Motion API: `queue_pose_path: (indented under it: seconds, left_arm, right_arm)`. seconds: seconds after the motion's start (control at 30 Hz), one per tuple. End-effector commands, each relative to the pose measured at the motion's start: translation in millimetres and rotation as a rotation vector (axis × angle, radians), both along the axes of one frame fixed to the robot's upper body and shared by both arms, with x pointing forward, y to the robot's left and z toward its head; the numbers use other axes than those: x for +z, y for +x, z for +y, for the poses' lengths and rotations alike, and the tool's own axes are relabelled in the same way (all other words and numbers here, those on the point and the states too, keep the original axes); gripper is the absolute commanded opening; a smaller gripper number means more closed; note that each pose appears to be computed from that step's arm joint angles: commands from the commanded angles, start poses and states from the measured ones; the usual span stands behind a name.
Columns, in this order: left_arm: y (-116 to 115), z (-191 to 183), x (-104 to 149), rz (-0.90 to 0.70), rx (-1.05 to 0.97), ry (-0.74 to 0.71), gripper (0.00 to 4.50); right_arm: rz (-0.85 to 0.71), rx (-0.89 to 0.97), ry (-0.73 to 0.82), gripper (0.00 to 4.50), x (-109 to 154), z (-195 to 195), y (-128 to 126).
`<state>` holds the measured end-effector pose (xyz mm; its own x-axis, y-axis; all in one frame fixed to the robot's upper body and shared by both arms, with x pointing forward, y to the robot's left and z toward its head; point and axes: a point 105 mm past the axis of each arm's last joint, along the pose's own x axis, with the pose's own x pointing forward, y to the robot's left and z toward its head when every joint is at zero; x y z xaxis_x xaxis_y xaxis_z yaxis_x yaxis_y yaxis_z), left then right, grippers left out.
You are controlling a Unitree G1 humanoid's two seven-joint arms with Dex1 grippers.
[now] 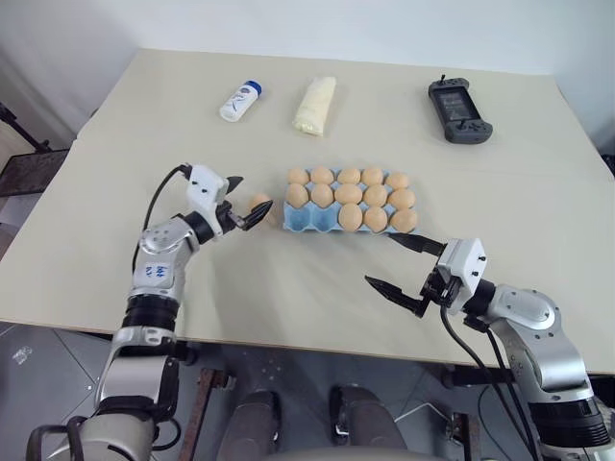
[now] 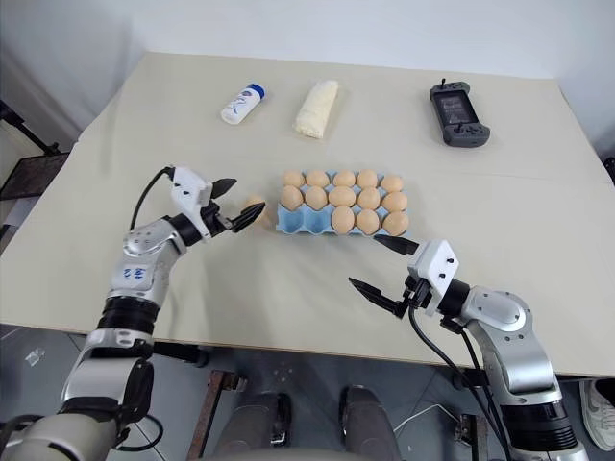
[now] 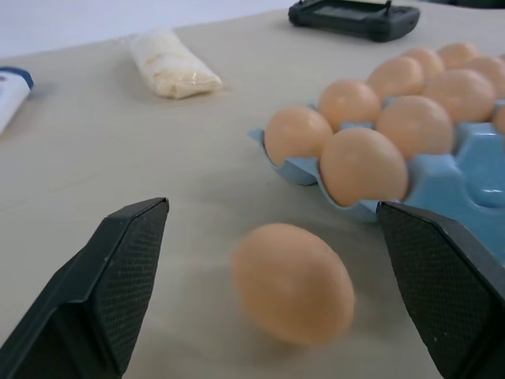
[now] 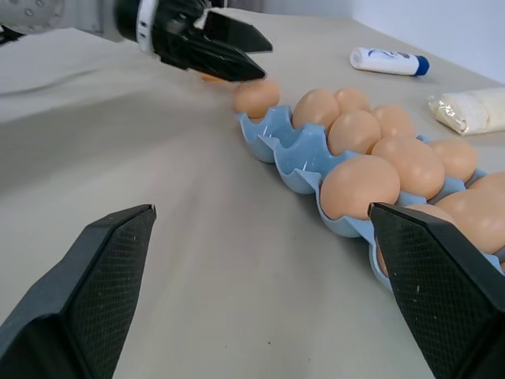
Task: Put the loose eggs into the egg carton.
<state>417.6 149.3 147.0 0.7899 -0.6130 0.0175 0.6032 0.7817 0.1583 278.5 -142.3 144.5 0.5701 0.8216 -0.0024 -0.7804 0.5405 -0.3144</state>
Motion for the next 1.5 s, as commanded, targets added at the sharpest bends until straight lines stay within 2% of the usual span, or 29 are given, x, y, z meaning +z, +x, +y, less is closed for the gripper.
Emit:
queue_pose_path:
  seconds: [0.03,0.23,0.33,0.4,0.53,0.6,0.73,0.83,1.03,1.33,1.4,1.5]
  left_arm:
    - [10.2,-5.5,2.0,-0.011,0.033,0.028,4.48]
    - [17.5,-7.9,-4.7,0.012,0.058,0.054,4.48]
    - [19.7,-3.8,-8.2,0.029,0.077,0.072,3.91]
    - [20.3,-2.1,-7.5,0.010,0.089,0.095,3.28]
    - [13.4,-16.1,-4.7,0.005,-0.004,0.050,2.04]
    - [8.9,-18.7,6.4,-0.047,-0.043,0.022,1.81]
    - [-7.8,-27.9,32.6,-0.158,-0.177,-0.045,1.81]
    - [-21.3,-44.6,42.7,-0.209,-0.291,-0.048,1.81]
    - [-32.9,-93.0,36.7,-0.200,-0.453,-0.004,1.81]
    - [-22.8,-113.8,22.3,-0.151,-0.474,0.044,1.81]
    - [-24.4,-115.5,17.0,-0.131,-0.500,0.056,2.53]
    - [-25.6,-116.4,12.5,-0.131,-0.511,0.079,3.38]
  right_arm:
    - [-0.050,-0.005,0.016,4.50,10.6,1.9,-3.4]
    - [-0.059,-0.021,0.020,4.50,12.2,0.4,-5.0]
    - [-0.061,-0.026,0.018,4.50,12.4,-0.7,-5.3]
    - [-0.062,-0.027,0.018,4.50,12.3,-0.4,-5.1]
    - [-0.062,-0.029,0.022,4.50,11.6,0.3,-4.1]
    - [-0.063,-0.028,0.023,4.50,11.7,0.6,-3.4]
    - [-0.064,-0.028,0.023,4.50,11.9,-0.1,-2.6]
    - [-0.061,-0.027,0.023,4.50,11.1,0.0,-2.9]
    - [-0.064,-0.027,0.026,4.50,11.4,1.8,-2.2]
    - [-0.078,-0.046,0.031,4.50,13.3,1.5,-3.1]
    - [-0.081,-0.051,0.035,4.50,13.2,2.0,-3.9]
    - [-0.083,-0.056,0.040,4.50,13.1,2.4,-4.2]
